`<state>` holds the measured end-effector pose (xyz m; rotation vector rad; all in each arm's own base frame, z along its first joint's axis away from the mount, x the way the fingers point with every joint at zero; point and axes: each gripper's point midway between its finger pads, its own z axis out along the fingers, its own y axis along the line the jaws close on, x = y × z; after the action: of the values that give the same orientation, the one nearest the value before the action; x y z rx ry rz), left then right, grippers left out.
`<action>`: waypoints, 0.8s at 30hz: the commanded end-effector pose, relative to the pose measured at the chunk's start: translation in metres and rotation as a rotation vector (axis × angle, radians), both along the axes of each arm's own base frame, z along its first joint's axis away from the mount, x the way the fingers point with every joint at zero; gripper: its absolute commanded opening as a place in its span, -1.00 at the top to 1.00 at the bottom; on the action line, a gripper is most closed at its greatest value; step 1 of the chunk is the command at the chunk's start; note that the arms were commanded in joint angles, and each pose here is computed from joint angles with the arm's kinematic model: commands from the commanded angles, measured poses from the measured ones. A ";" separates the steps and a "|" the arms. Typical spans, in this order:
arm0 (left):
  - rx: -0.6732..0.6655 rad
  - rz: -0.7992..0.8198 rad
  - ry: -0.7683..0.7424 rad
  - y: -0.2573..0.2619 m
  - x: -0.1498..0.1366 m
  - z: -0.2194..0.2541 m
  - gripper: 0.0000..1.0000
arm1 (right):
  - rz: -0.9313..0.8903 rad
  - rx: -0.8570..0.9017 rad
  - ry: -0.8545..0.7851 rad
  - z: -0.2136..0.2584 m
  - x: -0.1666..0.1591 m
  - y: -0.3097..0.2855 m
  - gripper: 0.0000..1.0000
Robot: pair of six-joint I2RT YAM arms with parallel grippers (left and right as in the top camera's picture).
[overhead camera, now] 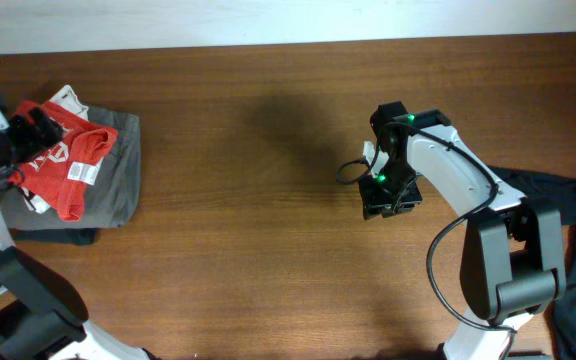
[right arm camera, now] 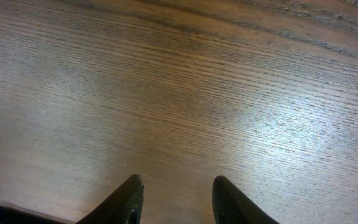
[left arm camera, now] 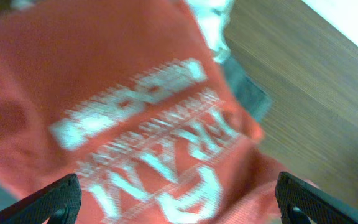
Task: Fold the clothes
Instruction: 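Release the red shirt on the stack and adjust it with the left gripper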
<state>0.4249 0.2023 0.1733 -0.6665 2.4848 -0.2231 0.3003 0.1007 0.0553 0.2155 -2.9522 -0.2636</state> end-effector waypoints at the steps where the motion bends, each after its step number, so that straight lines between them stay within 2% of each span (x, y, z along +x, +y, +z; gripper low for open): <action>1: 0.030 -0.083 -0.039 -0.020 0.007 0.021 -0.99 | -0.009 -0.014 -0.013 0.004 0.001 -0.005 0.17; 5: 0.075 -0.082 0.024 -0.024 0.009 0.005 -0.99 | -0.009 -0.016 -0.006 0.005 -0.001 -0.005 0.17; 12: 0.027 -0.133 0.106 -0.046 0.012 -0.035 -0.99 | -0.010 -0.016 -0.002 0.005 -0.002 -0.006 0.17; 16: -0.047 -0.175 0.173 -0.066 0.007 -0.059 -0.98 | -0.010 -0.016 -0.003 0.005 -0.002 -0.005 0.17; 21: -0.217 -0.289 0.225 -0.116 -0.001 -0.074 -0.97 | -0.010 -0.016 -0.003 0.005 -0.002 -0.005 0.17; 24: -0.242 -0.320 0.263 -0.132 -0.008 -0.076 -0.97 | -0.010 -0.016 -0.002 0.005 -0.002 -0.006 0.17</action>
<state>0.4194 0.1004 0.1045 -0.4878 2.8106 -0.4567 0.2971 0.1000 0.0558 0.2114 -2.9392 -0.2595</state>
